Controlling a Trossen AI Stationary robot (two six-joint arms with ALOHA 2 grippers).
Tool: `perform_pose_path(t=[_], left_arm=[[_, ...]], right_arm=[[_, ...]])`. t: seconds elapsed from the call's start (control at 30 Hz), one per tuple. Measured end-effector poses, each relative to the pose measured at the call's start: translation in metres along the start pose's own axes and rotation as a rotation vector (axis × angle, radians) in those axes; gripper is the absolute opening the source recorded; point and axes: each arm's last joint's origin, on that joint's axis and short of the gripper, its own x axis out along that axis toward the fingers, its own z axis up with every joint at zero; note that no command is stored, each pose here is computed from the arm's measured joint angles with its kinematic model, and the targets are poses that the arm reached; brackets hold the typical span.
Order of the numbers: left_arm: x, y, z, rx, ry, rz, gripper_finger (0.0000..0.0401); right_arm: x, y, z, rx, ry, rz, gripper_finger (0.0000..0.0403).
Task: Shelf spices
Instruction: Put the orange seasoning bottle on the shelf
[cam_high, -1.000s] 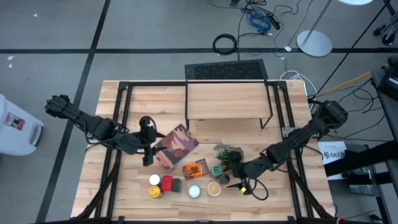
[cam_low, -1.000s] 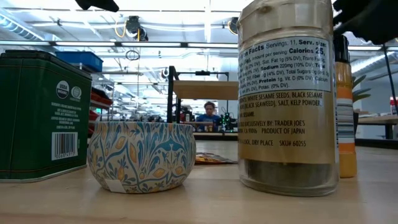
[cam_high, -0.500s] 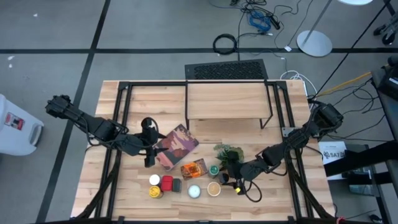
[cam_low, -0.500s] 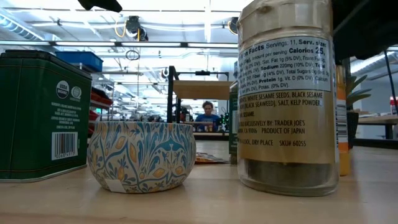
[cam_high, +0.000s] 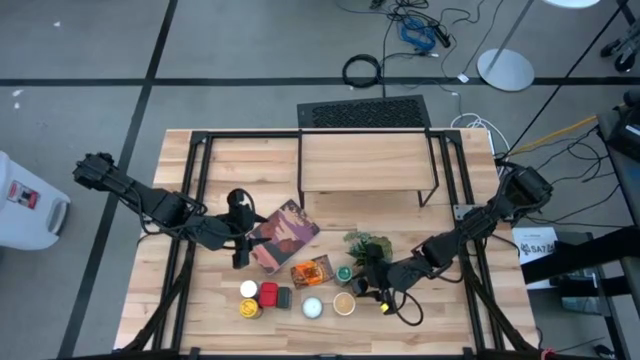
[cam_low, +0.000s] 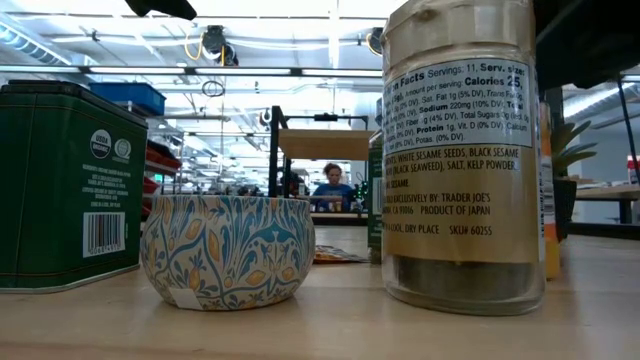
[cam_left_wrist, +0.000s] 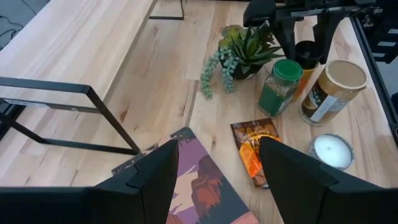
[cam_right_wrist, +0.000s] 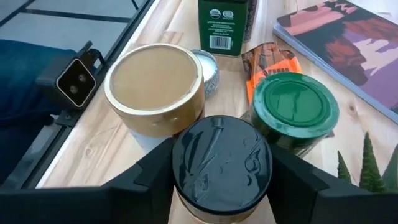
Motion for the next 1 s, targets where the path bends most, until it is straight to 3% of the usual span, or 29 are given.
perform_pose_path(t=[0.23,0.5,0.7,1.0], left_arm=[[0.0,0.0,0.0,0.002,0.0,0.0,0.0235],[0.0,0.0,0.0,0.005,0.0,-0.001,0.0235],[0.0,0.0,0.0,0.008,0.0,-0.001,0.0235],[0.0,-0.001,0.002,0.032,-0.021,-0.009,0.0235]], right_arm=[[-0.013,0.011,0.027,-0.041,-0.034,0.023,0.0186],[-0.039,0.02,0.068,-0.122,0.039,-0.017,0.0186],[-0.067,0.014,0.098,-0.162,0.095,-0.156,0.0186],[-0.126,-0.022,0.141,-0.107,0.003,-0.384,0.0186]])
